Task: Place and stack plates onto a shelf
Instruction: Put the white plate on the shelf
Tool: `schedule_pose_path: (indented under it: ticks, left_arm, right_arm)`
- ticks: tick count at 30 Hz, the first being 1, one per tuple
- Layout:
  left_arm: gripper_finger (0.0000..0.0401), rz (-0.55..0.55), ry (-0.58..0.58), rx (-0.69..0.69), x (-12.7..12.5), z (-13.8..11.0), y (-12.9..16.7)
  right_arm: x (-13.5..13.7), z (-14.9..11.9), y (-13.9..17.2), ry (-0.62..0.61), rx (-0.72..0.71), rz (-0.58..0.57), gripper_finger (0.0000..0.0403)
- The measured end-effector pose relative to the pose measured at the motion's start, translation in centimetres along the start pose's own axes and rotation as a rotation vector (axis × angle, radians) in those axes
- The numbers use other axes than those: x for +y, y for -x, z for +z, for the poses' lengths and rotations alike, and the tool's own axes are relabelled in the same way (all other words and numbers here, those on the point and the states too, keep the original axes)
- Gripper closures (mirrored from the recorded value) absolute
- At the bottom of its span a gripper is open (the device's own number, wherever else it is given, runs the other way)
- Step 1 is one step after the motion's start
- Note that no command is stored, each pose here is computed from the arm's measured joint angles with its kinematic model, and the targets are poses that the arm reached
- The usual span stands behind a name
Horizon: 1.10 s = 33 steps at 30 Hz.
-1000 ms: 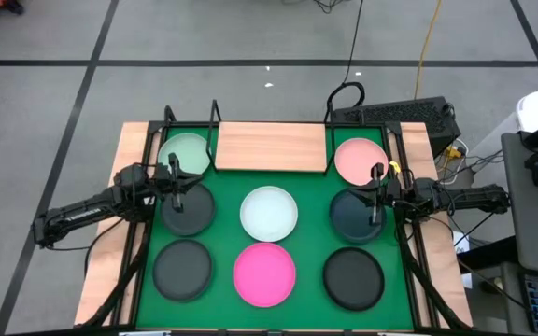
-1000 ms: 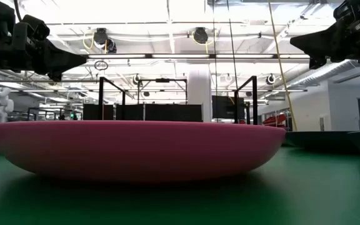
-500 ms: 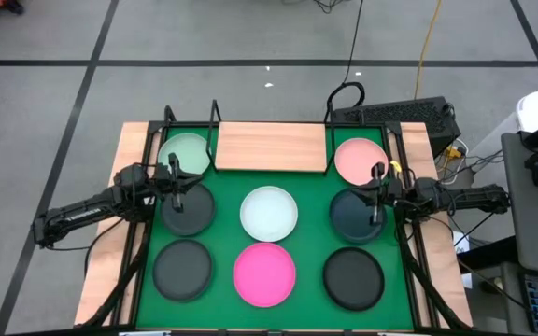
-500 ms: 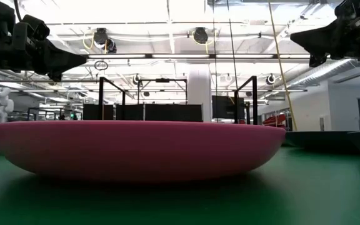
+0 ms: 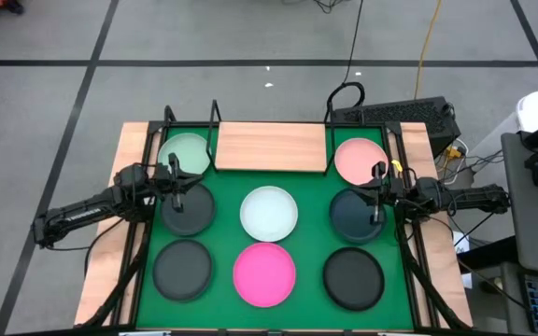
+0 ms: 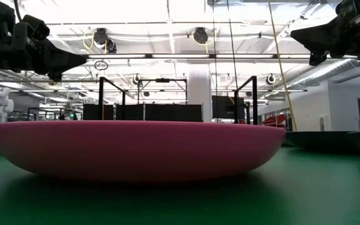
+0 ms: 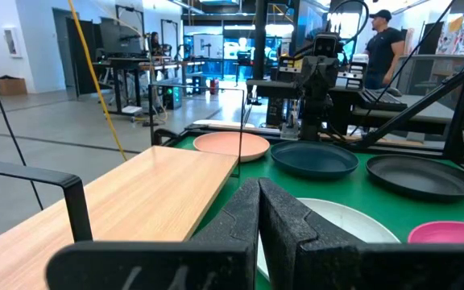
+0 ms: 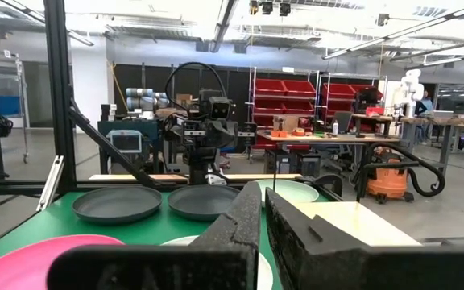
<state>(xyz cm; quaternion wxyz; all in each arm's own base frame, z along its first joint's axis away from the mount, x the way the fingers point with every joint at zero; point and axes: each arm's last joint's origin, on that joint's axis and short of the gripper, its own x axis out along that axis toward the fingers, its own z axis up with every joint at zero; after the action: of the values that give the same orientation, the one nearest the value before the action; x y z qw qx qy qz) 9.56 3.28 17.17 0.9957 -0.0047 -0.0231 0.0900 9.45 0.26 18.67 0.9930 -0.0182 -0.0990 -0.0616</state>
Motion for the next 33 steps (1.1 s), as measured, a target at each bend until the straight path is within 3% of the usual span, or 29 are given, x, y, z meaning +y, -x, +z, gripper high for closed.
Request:
schedule_pose_path:
  ticks: [16,23,27,33]
  left_arm:
    - [0.0391,0.000,0.000,0.000,0.0,0.0,0.0]
    - [0.0391,0.000,0.000,0.000,0.0,0.0,0.0]
    - [0.0391,0.000,0.000,0.000,0.0,0.0,0.0]
    - [0.0391,0.000,0.000,0.000,0.0,0.0,0.0]
  right_arm:
    - [0.0,0.0,0.0,-0.018,0.000,-0.005,0.0394]
    - [-0.6,0.0,0.1,-0.157,-0.002,-0.212,0.0394]
    - [-0.6,0.2,0.1,-0.131,-0.019,-0.216,0.0394]
    - [-0.9,1.9,0.3,-0.136,-0.190,-0.249,0.0394]
